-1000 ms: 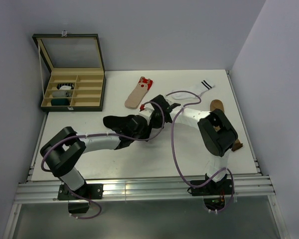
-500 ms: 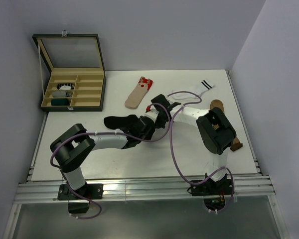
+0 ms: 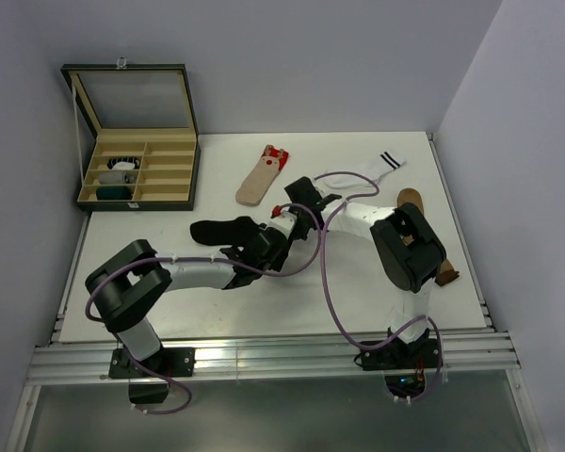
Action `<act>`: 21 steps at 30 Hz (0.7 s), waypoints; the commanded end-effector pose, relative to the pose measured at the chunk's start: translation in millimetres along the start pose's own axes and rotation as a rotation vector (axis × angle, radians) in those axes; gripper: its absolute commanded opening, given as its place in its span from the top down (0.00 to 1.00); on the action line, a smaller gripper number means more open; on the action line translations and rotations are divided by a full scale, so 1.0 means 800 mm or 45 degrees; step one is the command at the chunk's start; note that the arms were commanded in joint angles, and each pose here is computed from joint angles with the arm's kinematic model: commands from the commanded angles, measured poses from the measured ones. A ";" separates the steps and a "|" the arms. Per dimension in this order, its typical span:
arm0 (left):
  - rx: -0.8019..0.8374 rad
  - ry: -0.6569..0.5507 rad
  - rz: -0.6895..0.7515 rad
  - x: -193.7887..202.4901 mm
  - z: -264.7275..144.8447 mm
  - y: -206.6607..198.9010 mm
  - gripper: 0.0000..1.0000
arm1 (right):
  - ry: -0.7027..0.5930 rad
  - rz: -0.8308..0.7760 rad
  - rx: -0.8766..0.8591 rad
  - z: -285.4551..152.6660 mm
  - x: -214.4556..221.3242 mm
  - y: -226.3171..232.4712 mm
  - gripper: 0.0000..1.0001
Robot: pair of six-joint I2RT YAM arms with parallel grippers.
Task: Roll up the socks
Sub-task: Roll the sock at the center of the board.
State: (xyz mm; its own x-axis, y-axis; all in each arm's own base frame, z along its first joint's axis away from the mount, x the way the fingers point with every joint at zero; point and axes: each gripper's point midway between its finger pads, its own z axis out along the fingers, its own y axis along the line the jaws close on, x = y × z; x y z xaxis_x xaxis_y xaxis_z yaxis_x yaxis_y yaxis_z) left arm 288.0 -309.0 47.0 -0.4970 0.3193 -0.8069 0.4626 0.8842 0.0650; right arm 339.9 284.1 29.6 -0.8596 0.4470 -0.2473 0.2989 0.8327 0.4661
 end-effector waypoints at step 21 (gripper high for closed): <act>0.134 -0.235 -0.084 -0.056 0.008 -0.010 0.46 | -0.026 0.061 -0.064 0.010 -0.025 -0.013 1.00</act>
State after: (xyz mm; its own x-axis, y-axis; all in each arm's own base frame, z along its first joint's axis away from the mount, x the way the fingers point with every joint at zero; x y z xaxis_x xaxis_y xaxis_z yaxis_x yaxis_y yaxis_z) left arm 308.9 -318.2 76.5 -0.4198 0.1822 -0.8892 0.4688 0.8824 -0.0405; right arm 356.6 270.6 25.5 -0.8304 0.5020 -0.2416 0.3284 0.7914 0.5155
